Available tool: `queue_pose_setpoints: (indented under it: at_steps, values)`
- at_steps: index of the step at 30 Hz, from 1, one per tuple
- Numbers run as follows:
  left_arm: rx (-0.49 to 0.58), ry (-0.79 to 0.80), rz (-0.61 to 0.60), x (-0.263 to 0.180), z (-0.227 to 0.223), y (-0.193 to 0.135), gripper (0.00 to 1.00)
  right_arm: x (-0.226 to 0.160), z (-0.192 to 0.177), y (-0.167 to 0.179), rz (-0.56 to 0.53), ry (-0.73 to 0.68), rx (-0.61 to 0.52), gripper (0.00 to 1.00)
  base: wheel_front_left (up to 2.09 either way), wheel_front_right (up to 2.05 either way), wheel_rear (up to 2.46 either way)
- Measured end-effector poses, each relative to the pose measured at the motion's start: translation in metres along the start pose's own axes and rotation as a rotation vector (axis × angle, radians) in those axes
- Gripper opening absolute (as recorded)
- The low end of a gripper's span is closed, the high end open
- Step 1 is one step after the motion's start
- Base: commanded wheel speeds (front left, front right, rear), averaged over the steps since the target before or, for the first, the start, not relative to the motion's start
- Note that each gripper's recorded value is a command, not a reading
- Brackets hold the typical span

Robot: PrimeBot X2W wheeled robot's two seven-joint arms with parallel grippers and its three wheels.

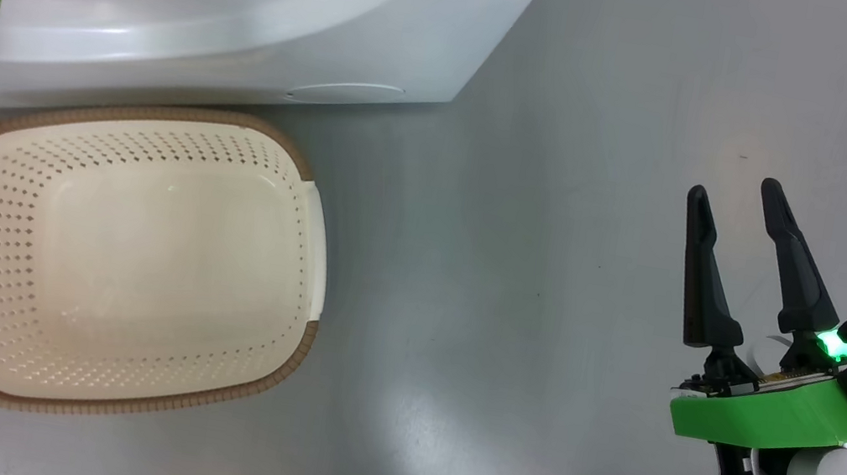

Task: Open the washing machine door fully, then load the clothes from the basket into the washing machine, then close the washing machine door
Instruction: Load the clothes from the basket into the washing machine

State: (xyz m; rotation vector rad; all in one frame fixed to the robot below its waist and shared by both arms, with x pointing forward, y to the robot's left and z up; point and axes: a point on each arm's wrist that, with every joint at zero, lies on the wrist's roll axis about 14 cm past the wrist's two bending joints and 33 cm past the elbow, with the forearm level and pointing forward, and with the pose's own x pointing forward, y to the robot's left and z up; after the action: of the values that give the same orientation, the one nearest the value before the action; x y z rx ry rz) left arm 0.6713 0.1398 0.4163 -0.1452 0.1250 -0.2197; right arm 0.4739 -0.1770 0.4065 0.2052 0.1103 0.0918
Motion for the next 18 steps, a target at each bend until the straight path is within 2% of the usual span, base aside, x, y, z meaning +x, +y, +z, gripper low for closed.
queue_pose_setpoints:
  at_steps: [18]
  values:
    - [-0.038, -0.034, -0.011, -0.045, 0.004, -0.010, 1.00, -0.006, 0.019, 0.005, 0.012, -0.040, -0.005, 1.00, 0.00, 0.00, 0.00]
